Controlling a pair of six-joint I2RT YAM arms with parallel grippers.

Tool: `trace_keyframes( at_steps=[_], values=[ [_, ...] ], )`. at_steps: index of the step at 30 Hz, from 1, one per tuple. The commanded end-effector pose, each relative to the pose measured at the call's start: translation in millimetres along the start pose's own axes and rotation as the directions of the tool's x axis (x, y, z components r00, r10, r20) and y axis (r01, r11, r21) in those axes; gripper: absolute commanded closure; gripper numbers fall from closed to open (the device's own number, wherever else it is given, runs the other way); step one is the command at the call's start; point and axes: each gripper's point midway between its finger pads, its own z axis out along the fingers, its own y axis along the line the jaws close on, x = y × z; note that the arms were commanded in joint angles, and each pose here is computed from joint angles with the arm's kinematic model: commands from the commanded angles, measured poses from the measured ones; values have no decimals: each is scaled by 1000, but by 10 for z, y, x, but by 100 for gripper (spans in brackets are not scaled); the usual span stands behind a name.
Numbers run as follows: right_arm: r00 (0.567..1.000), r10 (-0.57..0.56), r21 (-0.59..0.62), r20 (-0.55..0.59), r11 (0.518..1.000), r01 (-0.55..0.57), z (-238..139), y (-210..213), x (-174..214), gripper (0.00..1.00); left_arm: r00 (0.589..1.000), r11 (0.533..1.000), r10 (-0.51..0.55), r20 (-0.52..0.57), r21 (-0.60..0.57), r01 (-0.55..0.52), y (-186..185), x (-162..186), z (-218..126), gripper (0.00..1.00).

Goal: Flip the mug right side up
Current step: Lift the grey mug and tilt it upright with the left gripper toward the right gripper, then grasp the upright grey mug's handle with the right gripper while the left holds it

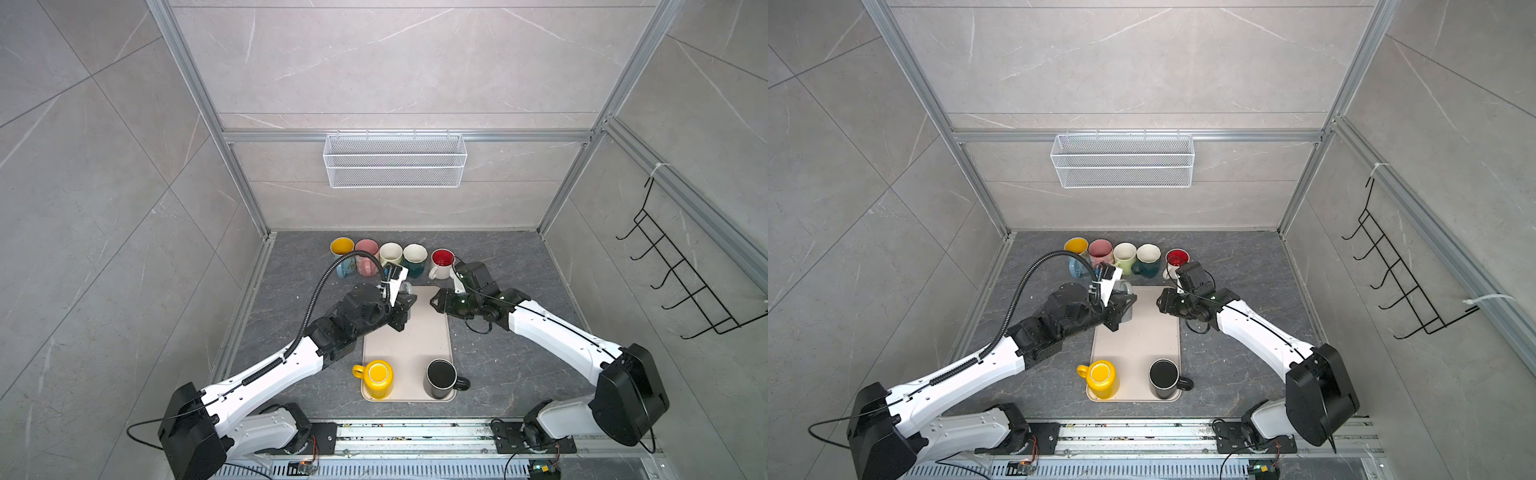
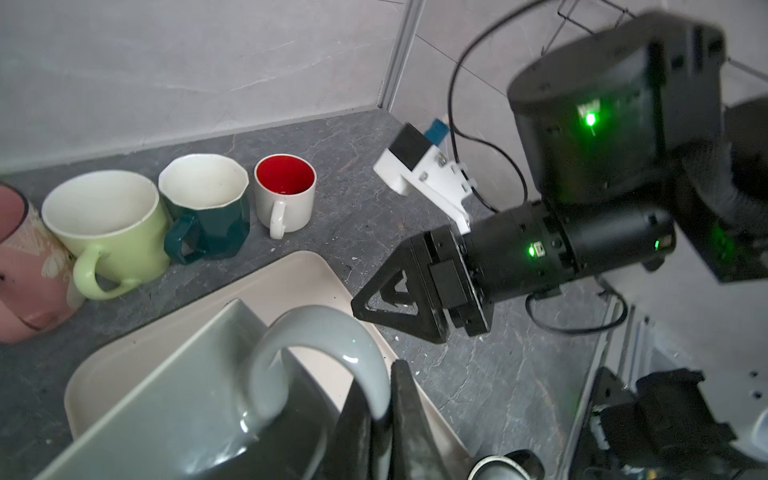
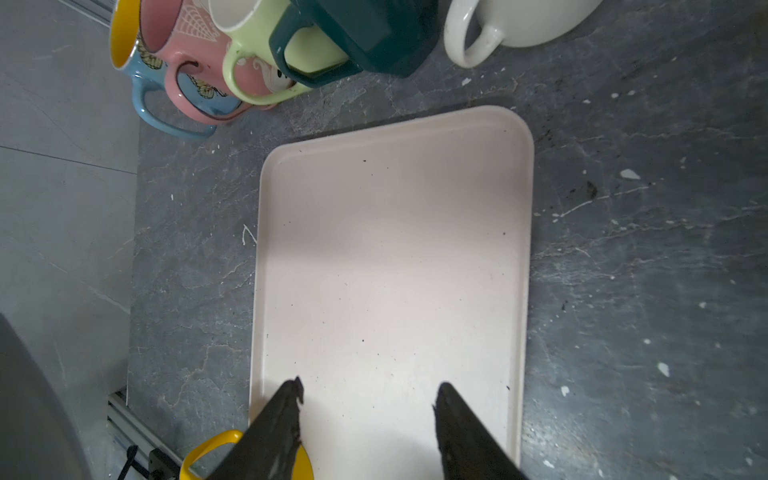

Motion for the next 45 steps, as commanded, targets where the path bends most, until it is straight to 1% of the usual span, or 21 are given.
trace_keyframes(
  at_steps=[1, 5, 9, 11, 14, 18, 20, 25, 28, 32, 38, 41, 45],
  values=[
    [997, -58, -4, 41, 998, 58, -227, 109, -98, 51, 956, 964, 234, 175, -169, -205, 141, -531, -151, 100],
    [994, -81, -31, 73, 996, 83, -375, 202, -162, 56, 915, 919, 351, 199, -260, -296, 132, -512, -160, 100],
    [987, -130, -104, 98, 985, 140, -512, 399, -225, 56, 859, 864, 471, 202, -304, -402, 43, -475, -136, 100],
    [980, -166, -151, 110, 972, 181, -587, 526, -252, 54, 819, 824, 539, 197, -327, -463, -24, -452, -113, 100],
    [968, -215, -186, 127, 954, 236, -703, 662, -308, 51, 766, 765, 616, 183, -369, -527, -72, -419, -75, 100],
    [952, -275, -224, 132, 928, 299, -832, 807, -329, 47, 703, 691, 694, 156, -422, -588, -109, -394, -44, 100],
    [945, -297, -236, 137, 917, 322, -880, 852, -343, 45, 666, 644, 734, 134, -452, -617, -120, -390, -21, 100],
    [927, -343, -293, 150, 880, 373, -979, 999, -337, 45, 582, 535, 810, 74, -502, -680, -167, -358, 53, 100],
    [916, -372, -322, 150, 857, 401, -1019, 1057, -305, 46, 556, 506, 829, 65, -510, -696, -194, -340, 75, 100],
    [897, -415, -364, 154, 820, 442, -1069, 1125, -244, 48, 537, 483, 842, 50, -510, -711, -198, -327, 90, 100],
    [883, -451, -410, 131, 786, 463, -1073, 1172, -150, 55, 499, 433, 866, 17, -522, -735, -192, -321, 105, 100],
    [874, -468, -434, 132, 765, 476, -1110, 1204, -107, 56, 490, 418, 871, 5, -530, -738, -178, -316, 115, 100],
    [862, -489, -441, 134, 749, 494, -1164, 1209, -64, 57, 492, 417, 870, 1, -532, -737, -170, -299, 116, 100]
  ],
)
